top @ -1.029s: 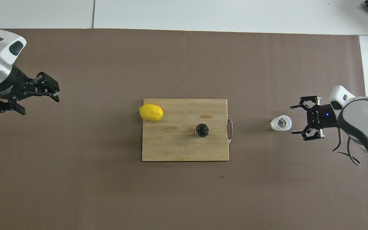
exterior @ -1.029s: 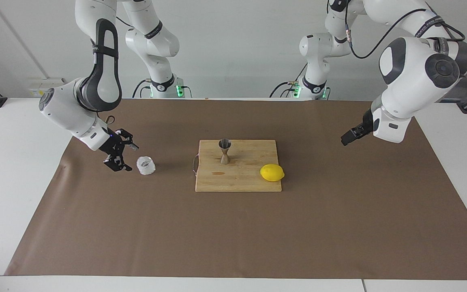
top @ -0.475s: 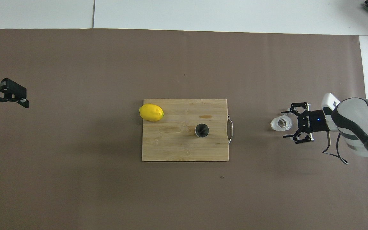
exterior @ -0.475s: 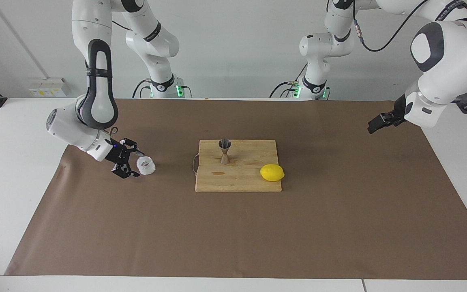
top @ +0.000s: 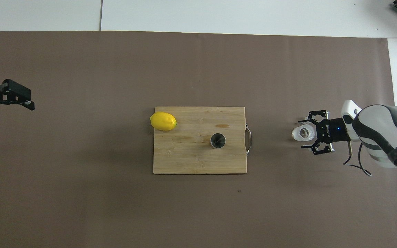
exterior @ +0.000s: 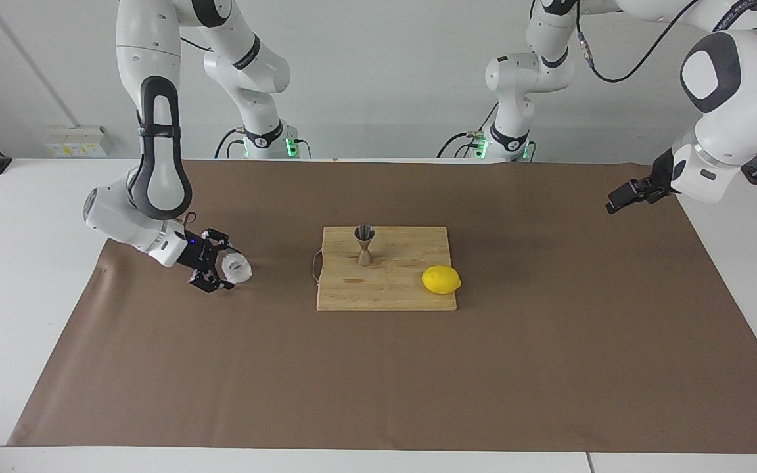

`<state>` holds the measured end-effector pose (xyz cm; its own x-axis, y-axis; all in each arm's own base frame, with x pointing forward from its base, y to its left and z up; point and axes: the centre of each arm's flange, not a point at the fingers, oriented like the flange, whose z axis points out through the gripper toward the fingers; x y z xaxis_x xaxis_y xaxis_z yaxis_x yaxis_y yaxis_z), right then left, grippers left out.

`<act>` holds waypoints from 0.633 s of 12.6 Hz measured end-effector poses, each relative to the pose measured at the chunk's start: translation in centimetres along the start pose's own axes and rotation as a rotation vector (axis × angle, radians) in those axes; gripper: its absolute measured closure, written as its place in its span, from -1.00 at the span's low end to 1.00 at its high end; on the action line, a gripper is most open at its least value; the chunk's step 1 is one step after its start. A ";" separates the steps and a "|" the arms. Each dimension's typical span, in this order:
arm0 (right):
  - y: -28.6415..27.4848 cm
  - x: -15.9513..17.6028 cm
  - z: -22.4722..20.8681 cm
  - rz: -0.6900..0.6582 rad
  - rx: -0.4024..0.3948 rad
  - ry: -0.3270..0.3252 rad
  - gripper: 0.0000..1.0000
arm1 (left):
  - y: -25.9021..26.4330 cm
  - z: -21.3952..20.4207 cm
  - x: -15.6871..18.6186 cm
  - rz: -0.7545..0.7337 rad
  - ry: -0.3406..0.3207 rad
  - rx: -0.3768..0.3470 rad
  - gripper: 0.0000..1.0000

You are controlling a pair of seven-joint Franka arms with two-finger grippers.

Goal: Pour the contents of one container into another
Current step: 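Withdraw the left gripper while the right gripper opens toward the white cup, then grasp the white cup with the right gripper and lift it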

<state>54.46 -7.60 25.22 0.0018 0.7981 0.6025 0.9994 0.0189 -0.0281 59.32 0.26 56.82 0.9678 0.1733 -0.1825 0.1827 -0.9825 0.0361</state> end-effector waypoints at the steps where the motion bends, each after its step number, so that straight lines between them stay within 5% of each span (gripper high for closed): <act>1: 0.0 0.0 0.0 0.000 0.000 0.000 -0.93 | 0.9 0.2 0.0 0.018 0.005 0.001 -1.00; 5: 0.1 0.1 -0.2 0.003 -0.009 0.006 -0.01 | 2.6 -0.1 0.4 0.145 0.055 0.000 -1.00; 8: 0.1 0.1 -0.2 0.004 -0.009 0.007 -0.01 | 1.4 -0.7 0.1 0.261 0.064 0.003 -1.00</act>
<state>54.59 -7.58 25.42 0.0059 0.7937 0.6083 0.9997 0.0104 -0.0232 59.82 -1.03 57.50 0.9911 -0.0817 -0.1049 -0.0745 -0.9947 0.0706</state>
